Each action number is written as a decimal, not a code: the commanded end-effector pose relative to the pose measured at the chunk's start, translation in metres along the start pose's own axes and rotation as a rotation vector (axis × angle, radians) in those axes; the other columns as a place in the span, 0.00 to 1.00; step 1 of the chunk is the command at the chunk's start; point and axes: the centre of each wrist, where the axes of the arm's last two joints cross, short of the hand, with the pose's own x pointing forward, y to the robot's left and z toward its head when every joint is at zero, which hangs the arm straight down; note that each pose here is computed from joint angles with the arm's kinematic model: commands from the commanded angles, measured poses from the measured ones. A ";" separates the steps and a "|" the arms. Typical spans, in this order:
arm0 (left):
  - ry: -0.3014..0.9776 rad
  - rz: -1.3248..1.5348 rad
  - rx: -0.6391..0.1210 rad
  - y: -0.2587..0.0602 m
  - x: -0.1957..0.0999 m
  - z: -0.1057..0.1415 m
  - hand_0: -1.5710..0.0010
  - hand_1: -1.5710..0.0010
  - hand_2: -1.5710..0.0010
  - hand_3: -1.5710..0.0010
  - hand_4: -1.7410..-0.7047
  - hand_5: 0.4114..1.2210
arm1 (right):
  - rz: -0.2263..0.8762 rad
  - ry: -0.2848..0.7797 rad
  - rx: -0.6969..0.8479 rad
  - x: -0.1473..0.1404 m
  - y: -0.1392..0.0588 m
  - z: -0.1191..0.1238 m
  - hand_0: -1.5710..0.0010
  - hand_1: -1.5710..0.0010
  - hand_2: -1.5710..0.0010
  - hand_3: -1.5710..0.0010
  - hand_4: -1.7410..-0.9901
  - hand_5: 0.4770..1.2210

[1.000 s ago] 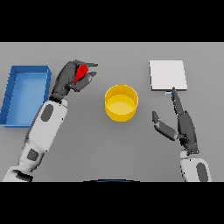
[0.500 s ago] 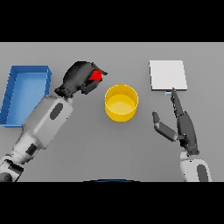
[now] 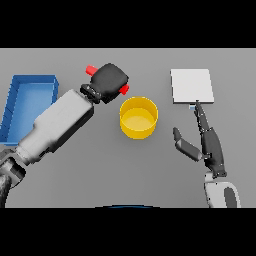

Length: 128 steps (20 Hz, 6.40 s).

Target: Pick up the red beaker and tilt it to pour out 1 green nut into yellow bowl. Pick up the yellow bowl and place it on the metallic measuring scale.

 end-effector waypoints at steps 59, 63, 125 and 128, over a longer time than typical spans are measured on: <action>1.037 0.883 0.429 0.065 -0.250 0.104 0.00 0.00 0.00 0.03 0.00 1.00 | -0.024 -0.067 0.034 -0.002 0.004 -0.015 1.00 1.00 1.00 1.00 0.76 0.27; 1.132 1.043 0.408 0.017 -0.247 0.107 0.00 0.00 0.00 0.11 0.00 1.00 | -0.004 -0.052 0.047 -0.007 0.005 -0.011 1.00 1.00 1.00 1.00 0.73 0.31; 0.875 1.194 0.227 -0.071 -0.170 0.159 1.00 1.00 1.00 1.00 0.98 0.34 | 1.270 -0.282 1.098 0.041 0.067 -0.134 1.00 1.00 1.00 1.00 0.63 0.33; 0.877 1.196 0.228 -0.072 -0.171 0.163 1.00 1.00 1.00 1.00 0.99 0.34 | 1.288 -0.260 1.151 0.040 0.076 -0.136 1.00 1.00 1.00 1.00 0.61 0.35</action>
